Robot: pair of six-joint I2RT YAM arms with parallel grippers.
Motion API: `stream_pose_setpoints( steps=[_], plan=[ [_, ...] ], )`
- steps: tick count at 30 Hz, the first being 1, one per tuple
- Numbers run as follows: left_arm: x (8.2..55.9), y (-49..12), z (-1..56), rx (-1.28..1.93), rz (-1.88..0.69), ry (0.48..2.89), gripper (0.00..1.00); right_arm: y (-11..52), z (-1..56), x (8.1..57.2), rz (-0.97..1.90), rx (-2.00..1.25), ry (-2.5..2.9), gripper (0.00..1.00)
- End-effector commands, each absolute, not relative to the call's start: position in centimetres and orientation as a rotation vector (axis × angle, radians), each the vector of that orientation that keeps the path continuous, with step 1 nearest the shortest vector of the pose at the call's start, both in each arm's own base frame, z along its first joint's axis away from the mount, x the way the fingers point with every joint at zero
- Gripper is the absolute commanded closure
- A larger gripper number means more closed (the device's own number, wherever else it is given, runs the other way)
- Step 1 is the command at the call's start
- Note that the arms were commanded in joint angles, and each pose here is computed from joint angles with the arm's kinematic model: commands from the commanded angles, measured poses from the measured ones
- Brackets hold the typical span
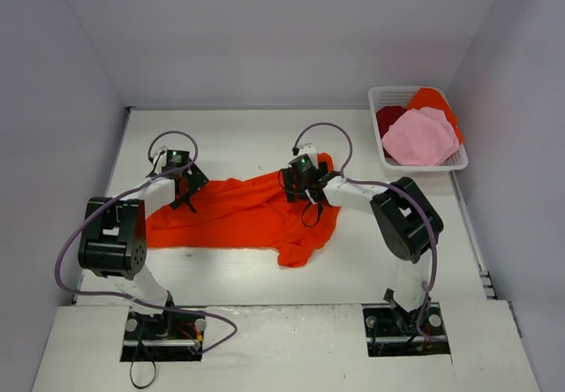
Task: Fold and stack the t-shirts
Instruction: Fold the tshirt
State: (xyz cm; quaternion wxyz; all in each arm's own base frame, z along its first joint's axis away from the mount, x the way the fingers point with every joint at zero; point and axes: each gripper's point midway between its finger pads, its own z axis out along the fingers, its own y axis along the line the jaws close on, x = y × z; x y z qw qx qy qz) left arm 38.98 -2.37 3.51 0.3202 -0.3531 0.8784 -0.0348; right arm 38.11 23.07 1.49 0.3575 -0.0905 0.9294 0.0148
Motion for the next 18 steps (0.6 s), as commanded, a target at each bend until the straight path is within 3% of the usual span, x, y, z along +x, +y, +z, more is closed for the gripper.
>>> stream_pose_setpoints(
  steps=[1,8,18],
  plan=[
    [40.0,-2.1,5.3,-0.930,-0.142,2.244,0.20,24.3,4.1,40.6,0.087,-0.267,2.314,0.21],
    [40.5,-1.9,6.0,-0.929,-0.152,2.229,0.20,23.2,7.1,39.7,0.098,-0.228,2.284,0.20],
    [42.2,-1.7,7.7,-0.925,-0.157,2.191,0.20,21.7,8.9,34.7,0.190,-0.143,2.308,0.20]
  ],
)
